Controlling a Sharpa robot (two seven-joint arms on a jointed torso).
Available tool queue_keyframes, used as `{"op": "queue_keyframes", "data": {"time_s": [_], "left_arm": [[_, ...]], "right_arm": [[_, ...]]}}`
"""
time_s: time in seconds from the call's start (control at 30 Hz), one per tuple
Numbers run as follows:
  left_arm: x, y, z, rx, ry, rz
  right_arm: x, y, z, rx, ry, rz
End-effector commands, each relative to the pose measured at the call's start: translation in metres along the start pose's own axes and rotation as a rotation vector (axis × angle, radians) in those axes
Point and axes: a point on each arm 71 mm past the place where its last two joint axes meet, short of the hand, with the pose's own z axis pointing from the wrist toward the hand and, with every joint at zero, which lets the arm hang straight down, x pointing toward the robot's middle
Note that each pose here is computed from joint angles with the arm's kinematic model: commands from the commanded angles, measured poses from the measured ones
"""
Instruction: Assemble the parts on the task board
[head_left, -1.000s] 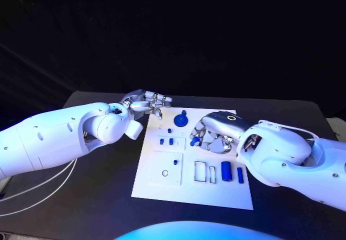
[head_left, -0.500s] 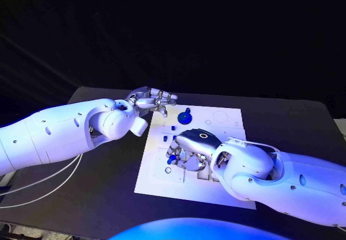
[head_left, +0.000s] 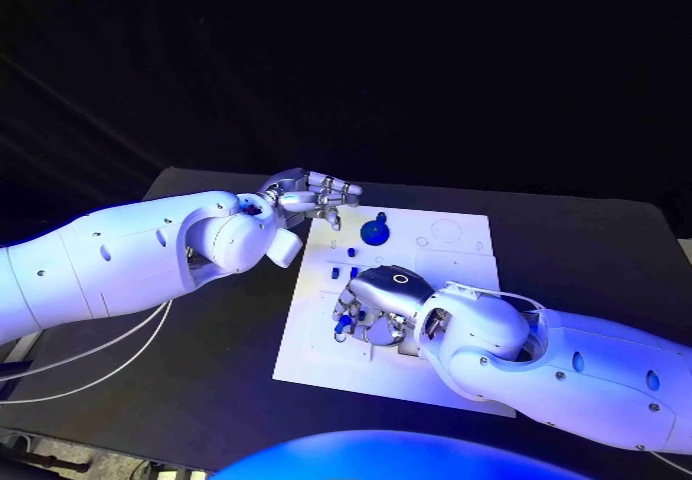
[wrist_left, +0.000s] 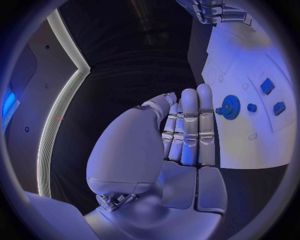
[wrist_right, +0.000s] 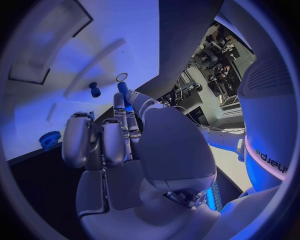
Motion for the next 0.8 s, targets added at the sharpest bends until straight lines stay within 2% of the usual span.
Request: {"op": "queue_keyframes", "data": {"time_s": [0.03,0.8], "left_arm": [[0.0018,-0.0011,0.0003,0.004,0.016,0.000],[0.0005,-0.0005,0.0002,-0.002,0.014,0.001]], "right_arm": [[0.0031,0.0010,0.0005,-0.018,0.024,-0.039],[0.0118,0.0017,-0.0003,-0.016,0.050,-0.038]]}}
